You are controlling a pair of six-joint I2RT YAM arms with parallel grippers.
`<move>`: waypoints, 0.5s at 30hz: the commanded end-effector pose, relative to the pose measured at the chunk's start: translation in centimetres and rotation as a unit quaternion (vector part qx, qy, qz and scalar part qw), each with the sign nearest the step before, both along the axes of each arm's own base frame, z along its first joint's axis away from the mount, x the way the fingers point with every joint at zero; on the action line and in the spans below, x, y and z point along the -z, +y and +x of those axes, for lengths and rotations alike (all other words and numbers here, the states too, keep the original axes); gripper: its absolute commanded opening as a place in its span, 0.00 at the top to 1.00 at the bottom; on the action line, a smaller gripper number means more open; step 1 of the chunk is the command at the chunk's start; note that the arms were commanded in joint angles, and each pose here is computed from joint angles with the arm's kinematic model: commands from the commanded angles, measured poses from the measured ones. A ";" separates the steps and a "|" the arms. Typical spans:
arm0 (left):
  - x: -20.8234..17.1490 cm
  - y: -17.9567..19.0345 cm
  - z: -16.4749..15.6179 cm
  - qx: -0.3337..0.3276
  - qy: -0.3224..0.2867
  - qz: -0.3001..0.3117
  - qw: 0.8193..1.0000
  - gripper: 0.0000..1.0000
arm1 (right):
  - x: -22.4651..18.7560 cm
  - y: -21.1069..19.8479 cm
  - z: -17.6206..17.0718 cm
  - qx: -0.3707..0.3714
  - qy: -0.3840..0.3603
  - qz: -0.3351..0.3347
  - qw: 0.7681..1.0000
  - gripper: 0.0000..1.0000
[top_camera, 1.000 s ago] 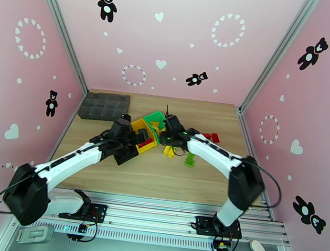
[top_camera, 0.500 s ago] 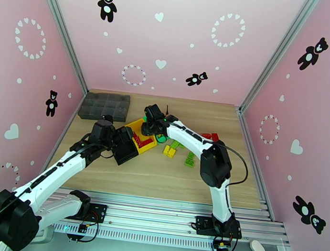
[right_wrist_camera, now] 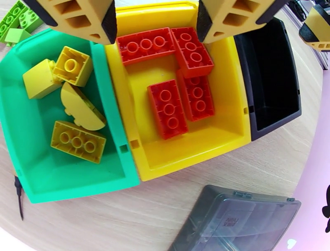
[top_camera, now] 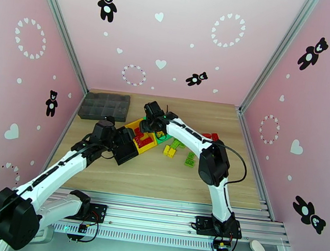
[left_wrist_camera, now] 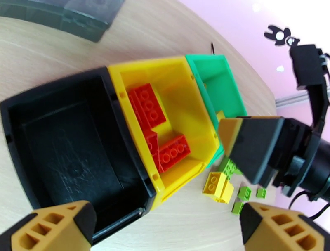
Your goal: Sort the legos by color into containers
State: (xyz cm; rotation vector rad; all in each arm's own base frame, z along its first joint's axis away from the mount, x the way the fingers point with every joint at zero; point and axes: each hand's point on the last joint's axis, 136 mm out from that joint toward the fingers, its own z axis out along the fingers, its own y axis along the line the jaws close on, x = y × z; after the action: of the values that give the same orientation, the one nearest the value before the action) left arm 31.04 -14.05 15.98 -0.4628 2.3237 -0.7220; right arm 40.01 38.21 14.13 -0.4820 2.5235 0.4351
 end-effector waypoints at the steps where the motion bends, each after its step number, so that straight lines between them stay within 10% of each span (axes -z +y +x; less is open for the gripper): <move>1: -0.9 -2.4 0.5 0.028 -0.012 -0.002 1.000 0.02 | -3.6 -3.0 0.4 0.020 -0.028 0.009 0.999 0.44; 15: -1.0 -13.6 0.8 0.143 -0.020 0.039 0.989 0.02 | -2.9 -17.4 1.7 0.168 -0.019 0.015 0.985 0.36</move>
State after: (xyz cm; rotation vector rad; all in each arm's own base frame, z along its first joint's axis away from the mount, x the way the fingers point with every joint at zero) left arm 31.19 -26.30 16.42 -0.1219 2.4206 -0.7759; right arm 41.65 23.17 16.15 -0.1415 2.5222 0.3370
